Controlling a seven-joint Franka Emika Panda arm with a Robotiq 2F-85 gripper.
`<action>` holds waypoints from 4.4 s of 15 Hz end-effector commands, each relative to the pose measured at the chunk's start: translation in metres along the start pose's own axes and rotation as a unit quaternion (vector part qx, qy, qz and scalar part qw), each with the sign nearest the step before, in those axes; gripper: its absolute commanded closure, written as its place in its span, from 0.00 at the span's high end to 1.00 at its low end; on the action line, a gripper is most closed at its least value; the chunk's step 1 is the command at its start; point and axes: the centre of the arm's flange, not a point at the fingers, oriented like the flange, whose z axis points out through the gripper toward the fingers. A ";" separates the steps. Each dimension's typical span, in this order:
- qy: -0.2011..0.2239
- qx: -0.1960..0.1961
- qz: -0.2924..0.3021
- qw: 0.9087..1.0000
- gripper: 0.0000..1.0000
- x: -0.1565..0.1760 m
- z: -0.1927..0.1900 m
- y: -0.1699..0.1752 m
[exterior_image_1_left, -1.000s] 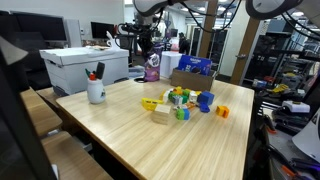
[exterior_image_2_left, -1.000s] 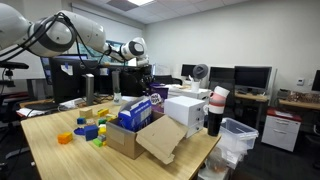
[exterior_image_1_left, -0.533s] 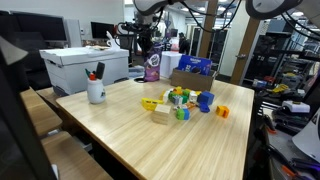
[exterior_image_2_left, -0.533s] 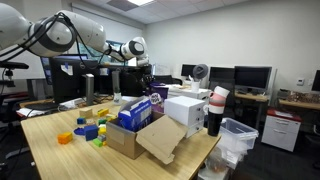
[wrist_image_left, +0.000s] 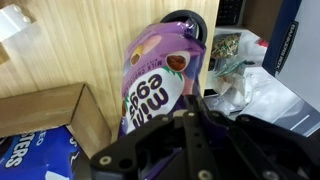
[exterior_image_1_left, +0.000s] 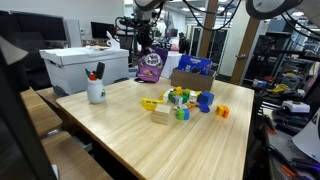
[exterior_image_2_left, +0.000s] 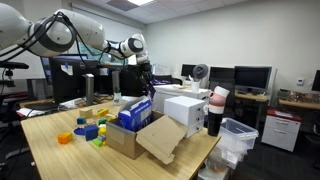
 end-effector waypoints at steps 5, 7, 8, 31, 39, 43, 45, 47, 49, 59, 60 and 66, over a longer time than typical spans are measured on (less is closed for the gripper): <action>0.005 0.010 -0.016 1.000 0.03 0.001 -0.027 0.003; 0.008 0.014 -0.017 1.000 0.03 0.001 -0.032 0.003; 0.009 0.016 -0.019 1.000 0.03 0.001 -0.036 0.004; 0.013 0.034 -0.140 0.989 0.03 0.054 -0.119 0.031; 0.033 0.034 -0.081 0.996 0.02 0.065 -0.137 0.049; 0.036 0.034 -0.076 0.996 0.02 0.071 -0.145 0.055; 0.032 0.029 -0.086 0.995 0.02 0.077 -0.148 0.058; 0.024 0.026 -0.099 0.994 0.02 0.086 -0.151 0.059; 0.020 0.021 -0.110 0.993 0.02 0.095 -0.154 0.062; 0.019 -0.003 -0.166 0.986 0.03 0.141 -0.156 0.088; 0.020 -0.005 -0.168 0.986 0.03 0.144 -0.156 0.092; 0.024 -0.028 -0.152 0.988 0.02 0.159 -0.157 0.120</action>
